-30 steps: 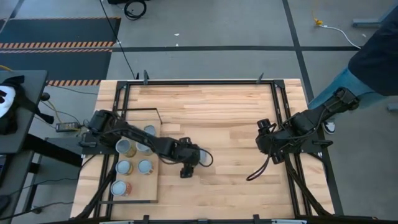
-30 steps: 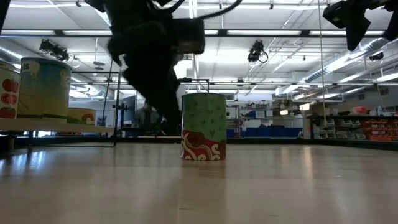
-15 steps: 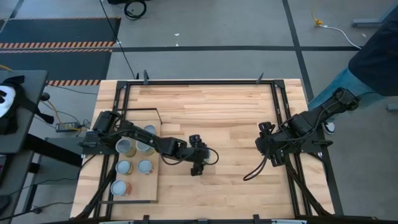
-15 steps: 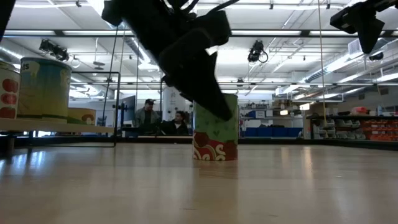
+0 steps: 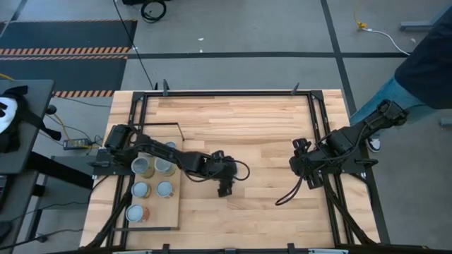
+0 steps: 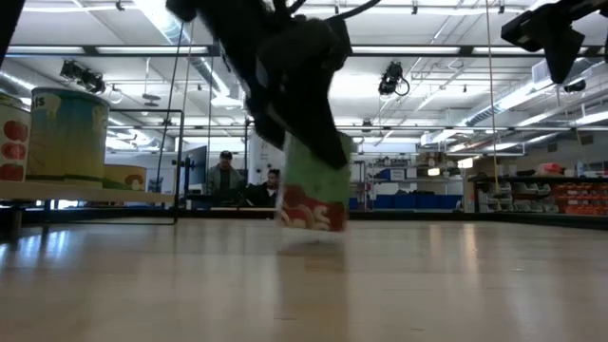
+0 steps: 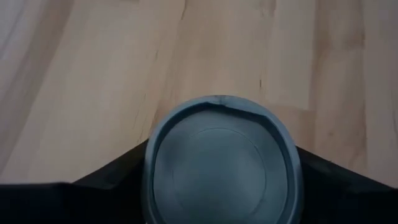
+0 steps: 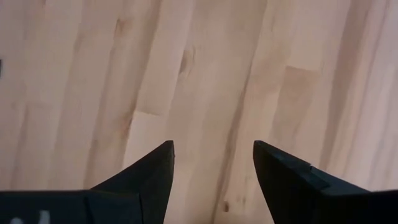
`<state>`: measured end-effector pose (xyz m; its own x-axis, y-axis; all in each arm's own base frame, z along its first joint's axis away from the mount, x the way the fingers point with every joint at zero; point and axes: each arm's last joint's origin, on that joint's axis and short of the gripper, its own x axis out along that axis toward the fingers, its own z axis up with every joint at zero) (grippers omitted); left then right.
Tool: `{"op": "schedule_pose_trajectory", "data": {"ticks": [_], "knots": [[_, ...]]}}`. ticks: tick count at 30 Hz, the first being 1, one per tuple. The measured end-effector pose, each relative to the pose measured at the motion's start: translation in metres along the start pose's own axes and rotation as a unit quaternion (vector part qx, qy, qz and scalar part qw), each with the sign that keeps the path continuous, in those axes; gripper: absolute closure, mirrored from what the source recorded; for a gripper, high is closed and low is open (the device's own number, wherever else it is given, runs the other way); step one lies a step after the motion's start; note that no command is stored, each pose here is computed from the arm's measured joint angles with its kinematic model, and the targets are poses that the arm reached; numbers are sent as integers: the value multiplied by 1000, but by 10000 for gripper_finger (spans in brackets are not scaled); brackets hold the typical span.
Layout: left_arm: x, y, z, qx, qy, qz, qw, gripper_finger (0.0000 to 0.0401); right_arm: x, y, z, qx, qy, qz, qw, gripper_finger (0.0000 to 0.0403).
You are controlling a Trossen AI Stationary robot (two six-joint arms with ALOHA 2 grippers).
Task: Pick and place cans onto a shelf
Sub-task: Put the canned spaghetti sauce on the shelf
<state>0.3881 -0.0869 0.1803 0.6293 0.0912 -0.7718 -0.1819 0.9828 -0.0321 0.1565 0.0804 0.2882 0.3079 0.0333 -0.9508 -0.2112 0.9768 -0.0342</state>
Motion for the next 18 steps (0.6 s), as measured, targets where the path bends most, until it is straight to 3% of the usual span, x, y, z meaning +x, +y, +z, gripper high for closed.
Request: {"op": "schedule_pose_trajectory", "data": {"ticks": [3,8,14,18], "knots": [[-22,-4,9,-44,69,31,996,122,0,-2,1,-3,-4,-11,1000,178],[-79,-21,23,-144,135,114,974,122,1,-7,4,12,-19,-39,999,178],[-123,-47,25,-247,162,129,947,117,4,-15,14,1,-49,-58,997,178],[-137,-62,12,-276,170,153,934,117,7,-20,21,-10,-57,-61,996,178]]}}
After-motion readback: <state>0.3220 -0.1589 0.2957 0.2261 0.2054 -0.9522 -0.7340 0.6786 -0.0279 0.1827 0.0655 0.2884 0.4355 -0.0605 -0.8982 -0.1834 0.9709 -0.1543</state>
